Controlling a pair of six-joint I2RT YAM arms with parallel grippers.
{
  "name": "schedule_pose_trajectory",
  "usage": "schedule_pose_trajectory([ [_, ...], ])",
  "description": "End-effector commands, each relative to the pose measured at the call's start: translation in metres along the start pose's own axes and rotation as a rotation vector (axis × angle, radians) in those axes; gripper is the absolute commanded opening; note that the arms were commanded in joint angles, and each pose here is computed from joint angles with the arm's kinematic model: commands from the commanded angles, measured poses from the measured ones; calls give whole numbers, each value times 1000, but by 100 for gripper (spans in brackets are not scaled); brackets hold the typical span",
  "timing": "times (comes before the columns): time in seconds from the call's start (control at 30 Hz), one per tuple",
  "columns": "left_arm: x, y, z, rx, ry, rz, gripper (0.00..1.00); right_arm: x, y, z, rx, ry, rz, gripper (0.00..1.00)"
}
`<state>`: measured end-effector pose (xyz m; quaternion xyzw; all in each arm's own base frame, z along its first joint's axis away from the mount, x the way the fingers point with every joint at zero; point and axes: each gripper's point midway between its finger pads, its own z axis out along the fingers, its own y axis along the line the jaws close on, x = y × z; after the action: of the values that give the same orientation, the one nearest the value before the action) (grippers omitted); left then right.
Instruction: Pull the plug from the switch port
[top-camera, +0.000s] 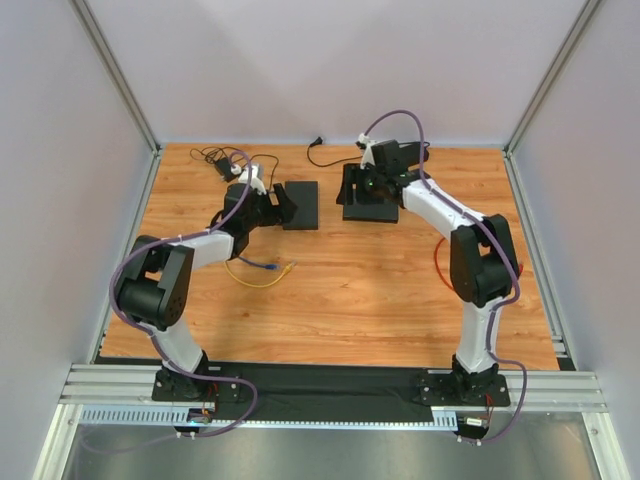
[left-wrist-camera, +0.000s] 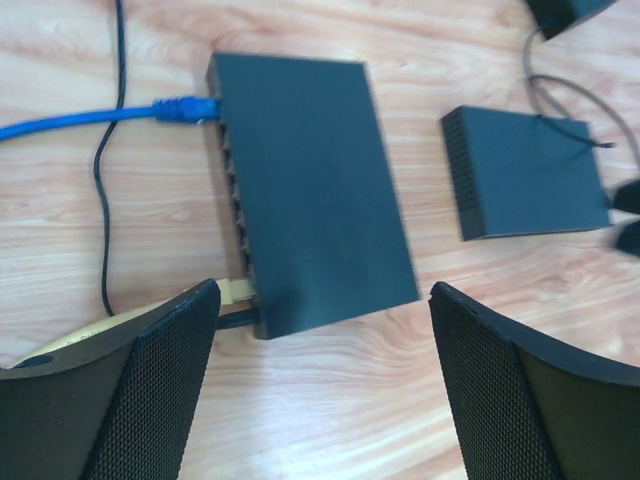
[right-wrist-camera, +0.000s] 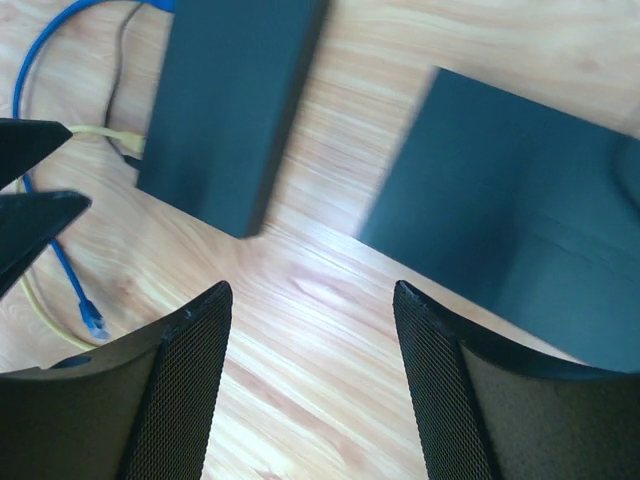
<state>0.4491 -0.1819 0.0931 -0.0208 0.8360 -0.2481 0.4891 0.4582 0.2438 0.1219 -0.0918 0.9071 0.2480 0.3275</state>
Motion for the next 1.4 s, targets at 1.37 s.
schedule_pose_trajectory([
  [1.37, -38, 66, -27, -125, -75, -205, 73, 14, 149, 150, -335, 34, -38, 28],
])
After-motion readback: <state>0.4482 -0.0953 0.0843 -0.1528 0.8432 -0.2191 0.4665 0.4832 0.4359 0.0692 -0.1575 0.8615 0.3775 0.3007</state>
